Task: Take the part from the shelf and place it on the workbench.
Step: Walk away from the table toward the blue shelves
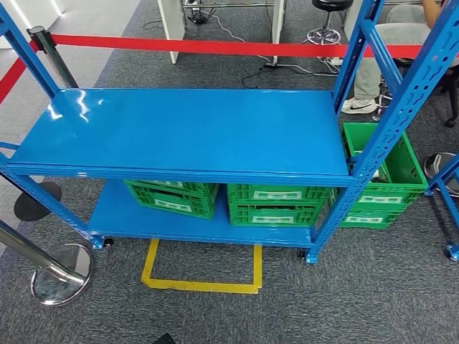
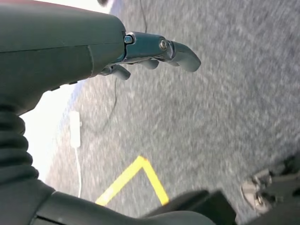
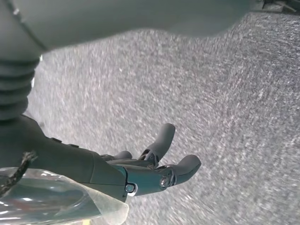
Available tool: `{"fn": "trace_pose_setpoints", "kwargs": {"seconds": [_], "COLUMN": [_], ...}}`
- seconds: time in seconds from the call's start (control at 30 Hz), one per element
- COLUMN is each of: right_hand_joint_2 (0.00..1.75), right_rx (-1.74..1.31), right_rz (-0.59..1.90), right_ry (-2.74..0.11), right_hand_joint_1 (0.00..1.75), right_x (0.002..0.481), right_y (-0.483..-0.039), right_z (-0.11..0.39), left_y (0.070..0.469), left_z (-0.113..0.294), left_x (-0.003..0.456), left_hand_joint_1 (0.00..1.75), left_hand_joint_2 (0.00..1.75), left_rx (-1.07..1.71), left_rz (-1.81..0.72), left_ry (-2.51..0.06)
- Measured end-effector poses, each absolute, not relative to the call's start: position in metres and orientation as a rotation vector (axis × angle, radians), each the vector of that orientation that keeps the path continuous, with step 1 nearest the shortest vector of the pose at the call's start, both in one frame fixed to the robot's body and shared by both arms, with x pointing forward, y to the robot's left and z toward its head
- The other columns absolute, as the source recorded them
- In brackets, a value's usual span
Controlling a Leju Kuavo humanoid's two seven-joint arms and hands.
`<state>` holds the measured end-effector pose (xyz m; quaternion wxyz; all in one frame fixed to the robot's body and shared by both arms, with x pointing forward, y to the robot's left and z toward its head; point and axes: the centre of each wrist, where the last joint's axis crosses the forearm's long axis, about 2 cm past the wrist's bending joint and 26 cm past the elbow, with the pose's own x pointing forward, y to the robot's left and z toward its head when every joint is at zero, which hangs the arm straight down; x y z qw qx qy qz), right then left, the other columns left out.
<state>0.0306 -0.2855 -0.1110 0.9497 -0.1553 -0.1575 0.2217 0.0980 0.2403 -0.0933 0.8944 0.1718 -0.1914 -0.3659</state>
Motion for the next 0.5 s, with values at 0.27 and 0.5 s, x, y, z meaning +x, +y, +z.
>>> {"fn": "trace_pose_setpoints", "kwargs": {"seconds": [0.27,0.5], "right_hand_joint_2": [0.00,0.00], "right_rx": [-0.272,-0.228], "right_rz": [0.324,0.244], "right_ry": [-0.303,-0.294], "right_hand_joint_1": [0.00,0.00], "right_x": [0.027,0.023], "right_y": [-0.285,-0.287], "right_z": [-0.111,-0.111], "left_y": [0.248,0.257], "left_z": [-0.098,-0.102], "left_x": [0.079,0.064], "left_hand_joint_1": [0.00,0.00], "left_hand_joint_2": [0.00,0.00], "left_rx": [0.263,0.195], "left_rz": [-0.622,-0.505], "left_ry": [-0.354,-0.324]}}
